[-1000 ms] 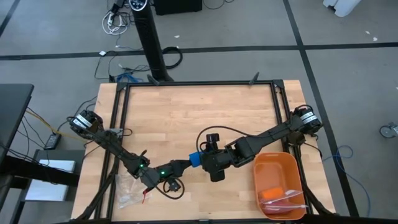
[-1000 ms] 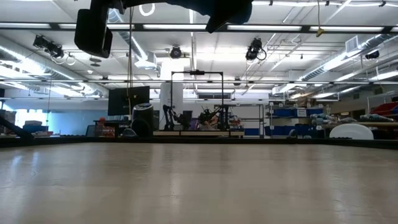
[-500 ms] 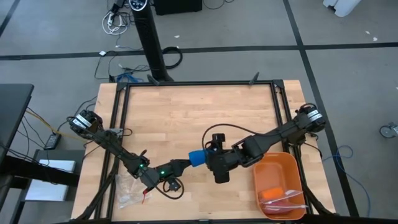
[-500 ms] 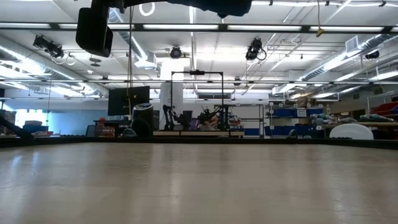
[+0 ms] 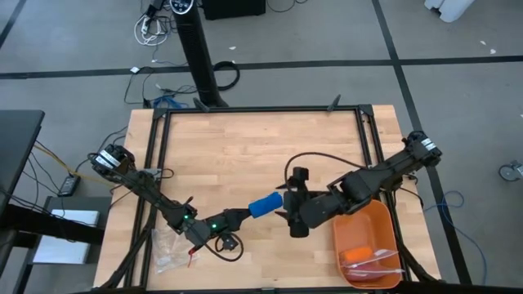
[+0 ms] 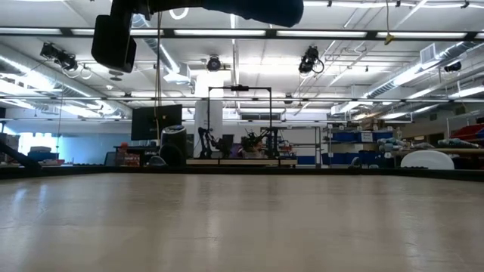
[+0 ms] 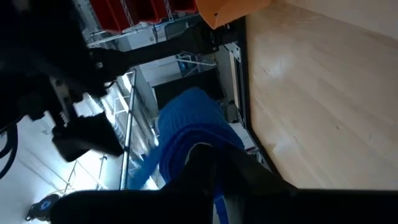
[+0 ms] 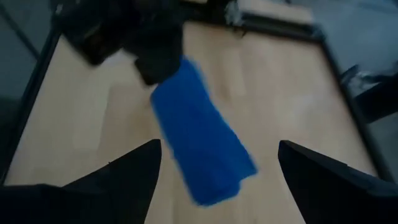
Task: Roll bandage
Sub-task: Roll the blue bandage
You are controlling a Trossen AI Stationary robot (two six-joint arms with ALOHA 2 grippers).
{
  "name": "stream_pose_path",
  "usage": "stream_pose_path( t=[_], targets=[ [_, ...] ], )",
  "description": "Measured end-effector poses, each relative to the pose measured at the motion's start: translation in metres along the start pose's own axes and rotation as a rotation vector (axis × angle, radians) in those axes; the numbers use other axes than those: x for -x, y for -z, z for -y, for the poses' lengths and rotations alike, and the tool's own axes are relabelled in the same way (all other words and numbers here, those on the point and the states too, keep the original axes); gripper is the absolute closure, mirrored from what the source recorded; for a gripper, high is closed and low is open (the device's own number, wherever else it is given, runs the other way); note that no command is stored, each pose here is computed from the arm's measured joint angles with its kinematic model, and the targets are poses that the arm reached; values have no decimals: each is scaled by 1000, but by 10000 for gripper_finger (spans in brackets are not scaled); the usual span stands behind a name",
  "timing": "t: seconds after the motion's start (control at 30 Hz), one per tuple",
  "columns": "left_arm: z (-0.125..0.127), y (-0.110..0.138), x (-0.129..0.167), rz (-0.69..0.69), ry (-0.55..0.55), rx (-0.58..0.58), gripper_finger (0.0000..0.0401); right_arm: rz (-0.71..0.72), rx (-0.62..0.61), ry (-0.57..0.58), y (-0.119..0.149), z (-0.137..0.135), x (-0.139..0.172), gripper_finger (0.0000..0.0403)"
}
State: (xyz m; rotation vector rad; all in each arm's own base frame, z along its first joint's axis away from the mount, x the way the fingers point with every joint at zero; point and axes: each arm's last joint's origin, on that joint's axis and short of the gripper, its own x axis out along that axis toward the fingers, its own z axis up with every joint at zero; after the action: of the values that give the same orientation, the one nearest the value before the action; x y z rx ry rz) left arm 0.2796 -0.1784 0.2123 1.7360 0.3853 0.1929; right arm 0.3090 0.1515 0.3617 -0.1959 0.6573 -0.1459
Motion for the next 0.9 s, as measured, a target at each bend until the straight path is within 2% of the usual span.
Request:
stream_pose_path(
  t=[0.13,0.23,0.33,0.47,0.53,0.67,0.77,0.9],
  targets=[
    [0,0,0,0,-1,1,384,58,-5,1,-6,-1,0,97],
    [0,0,0,0,-1,2,384,67,35,-25,-7,-7,-8,140],
    [0,0,0,1,-1,2,384,74,79,-31,-8,-12,-21,217],
    [0,0,0,5,0,-3,384,90,131,-4,-12,-7,-39,352],
    [0,0,0,5,0,-10,384,82,145,-17,-13,-2,-46,388],
    [0,0,0,6,1,-26,384,45,104,-113,-13,15,-56,382],
    [0,0,0,10,0,-30,384,11,84,-158,-11,24,-62,394],
    [0,0,0,12,-3,-31,384,-33,71,-242,-8,28,-69,398]
  ],
)
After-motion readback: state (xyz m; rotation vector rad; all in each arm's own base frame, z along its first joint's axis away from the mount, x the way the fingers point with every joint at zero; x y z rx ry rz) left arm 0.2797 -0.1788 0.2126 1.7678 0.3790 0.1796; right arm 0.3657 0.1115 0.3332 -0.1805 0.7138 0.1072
